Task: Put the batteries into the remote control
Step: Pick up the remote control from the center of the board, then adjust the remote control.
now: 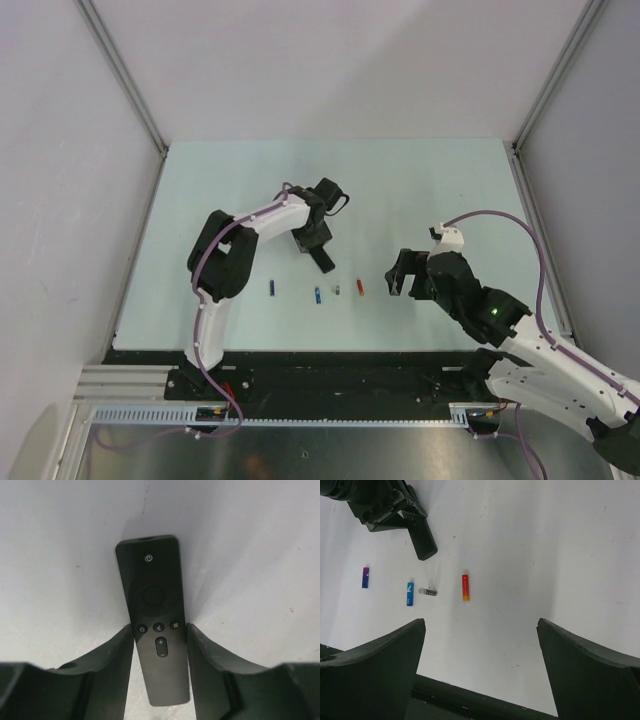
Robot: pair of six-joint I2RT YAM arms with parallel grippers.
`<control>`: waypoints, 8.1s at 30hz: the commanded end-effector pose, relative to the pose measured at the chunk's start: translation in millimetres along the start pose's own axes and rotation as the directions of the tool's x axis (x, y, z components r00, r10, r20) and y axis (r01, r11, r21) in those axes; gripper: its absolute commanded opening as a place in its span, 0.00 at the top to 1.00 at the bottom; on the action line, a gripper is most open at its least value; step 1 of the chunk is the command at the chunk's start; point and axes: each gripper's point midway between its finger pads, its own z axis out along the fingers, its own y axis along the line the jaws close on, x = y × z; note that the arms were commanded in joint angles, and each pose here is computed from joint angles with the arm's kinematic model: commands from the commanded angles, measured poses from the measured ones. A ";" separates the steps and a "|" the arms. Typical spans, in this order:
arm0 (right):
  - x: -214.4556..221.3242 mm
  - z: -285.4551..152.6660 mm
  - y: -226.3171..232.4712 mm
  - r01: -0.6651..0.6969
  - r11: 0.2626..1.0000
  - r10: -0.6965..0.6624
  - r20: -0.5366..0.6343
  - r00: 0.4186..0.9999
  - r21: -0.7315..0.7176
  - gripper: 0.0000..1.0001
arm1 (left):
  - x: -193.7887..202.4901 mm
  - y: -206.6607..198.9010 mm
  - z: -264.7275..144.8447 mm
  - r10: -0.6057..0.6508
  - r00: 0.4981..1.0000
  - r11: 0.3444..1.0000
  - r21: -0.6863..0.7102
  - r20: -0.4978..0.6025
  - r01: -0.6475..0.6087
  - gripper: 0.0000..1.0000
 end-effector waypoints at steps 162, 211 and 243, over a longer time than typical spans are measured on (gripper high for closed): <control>-42.3 -28.2 142.6 0.494 0.861 -0.509 0.236 0.828 0.121 0.29 | 10.5 -62.4 -309.9 -0.081 0.917 0.394 0.858 0.391 -0.331 1.00; -62.9 -70.7 196.1 -0.334 0.210 0.151 -0.307 0.940 -0.919 0.34 | 20.1 11.0 -386.9 -0.108 0.883 -0.127 0.875 0.457 -0.468 1.00; -42.8 -73.7 206.2 -0.341 0.191 0.038 -0.340 0.940 -0.921 0.84 | 37.6 9.3 -366.7 -0.058 0.909 -0.136 0.899 0.413 -0.417 1.00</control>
